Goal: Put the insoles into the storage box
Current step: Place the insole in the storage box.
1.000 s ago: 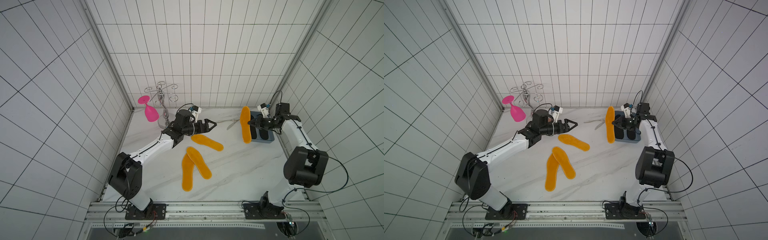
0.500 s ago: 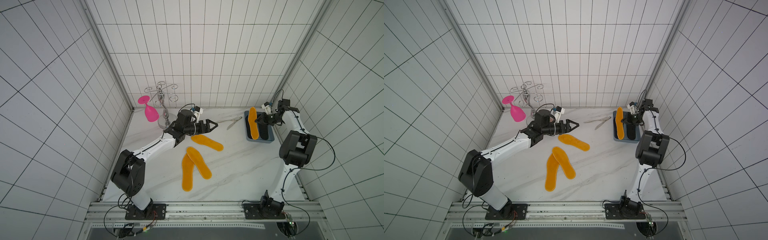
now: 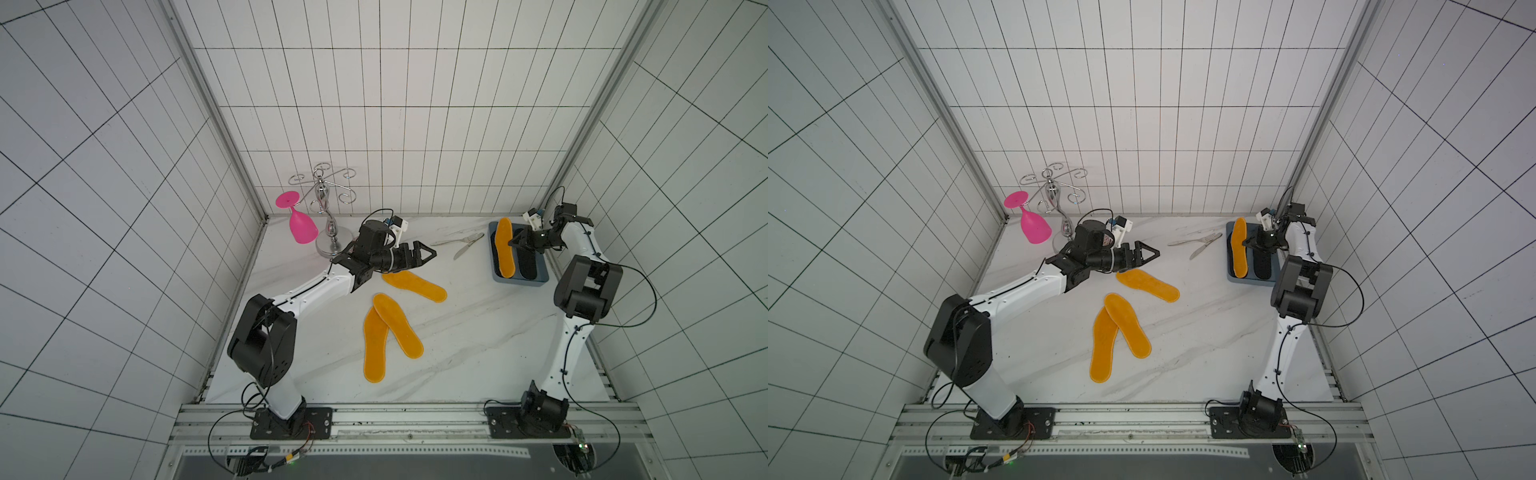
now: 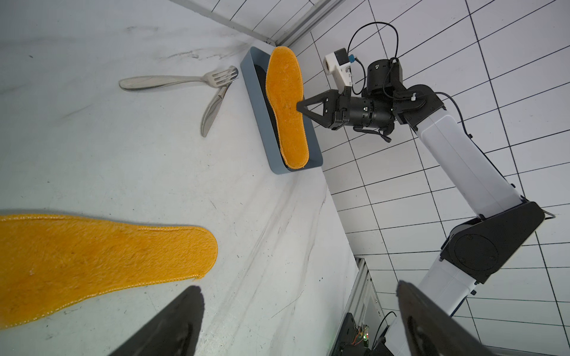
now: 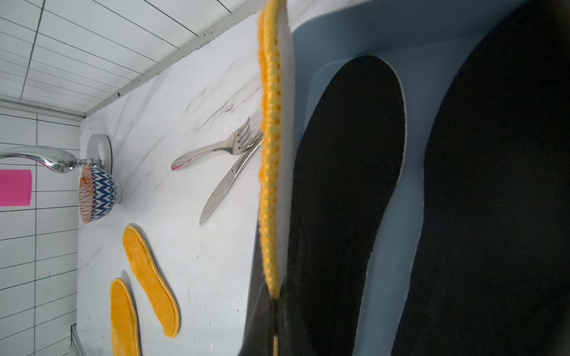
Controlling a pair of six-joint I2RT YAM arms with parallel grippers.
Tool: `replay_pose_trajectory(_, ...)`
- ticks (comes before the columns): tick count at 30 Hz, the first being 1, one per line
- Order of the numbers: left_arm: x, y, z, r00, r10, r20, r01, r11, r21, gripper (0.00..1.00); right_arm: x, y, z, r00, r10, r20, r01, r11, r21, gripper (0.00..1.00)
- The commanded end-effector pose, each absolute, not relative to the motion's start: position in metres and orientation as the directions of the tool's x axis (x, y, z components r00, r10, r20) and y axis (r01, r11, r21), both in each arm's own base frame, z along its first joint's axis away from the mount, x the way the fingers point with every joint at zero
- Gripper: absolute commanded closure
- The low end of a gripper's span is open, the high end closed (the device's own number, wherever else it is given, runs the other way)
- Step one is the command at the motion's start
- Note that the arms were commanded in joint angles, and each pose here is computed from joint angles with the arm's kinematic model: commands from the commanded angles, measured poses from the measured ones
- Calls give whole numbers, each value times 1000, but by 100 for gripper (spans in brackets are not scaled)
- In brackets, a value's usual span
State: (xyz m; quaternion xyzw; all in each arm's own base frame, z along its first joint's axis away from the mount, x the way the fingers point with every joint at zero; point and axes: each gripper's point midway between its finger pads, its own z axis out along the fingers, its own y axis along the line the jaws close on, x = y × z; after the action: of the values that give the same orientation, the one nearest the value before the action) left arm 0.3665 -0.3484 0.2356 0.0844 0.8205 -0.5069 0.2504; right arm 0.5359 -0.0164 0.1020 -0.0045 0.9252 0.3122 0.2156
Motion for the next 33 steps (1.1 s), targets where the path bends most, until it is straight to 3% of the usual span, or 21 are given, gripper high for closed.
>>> replay_pose_trajectory(1, 370, -353, 241, -856, -99, -507, 409, 470, -782, 1, 543, -17, 110, -899, 153, -410, -151, 771, 619, 100)
replay_pose_trajectory(10, 372, -355, 232, -869, -88, -487, 389, 488, -782, 1, 548, -21, 86, -911, 189, -367, -123, 723, 680, 100)
replay_pose_trajectory(26, 370, -351, 219, -881, -78, -466, 363, 519, -774, 1, 553, -38, 56, -928, 172, -330, -74, 782, 618, 100)
replay_pose_trajectory(33, 370, -352, 217, -883, -71, -464, 363, 523, -771, 1, 550, -40, 57, -931, 157, -330, -74, 803, 591, 78)
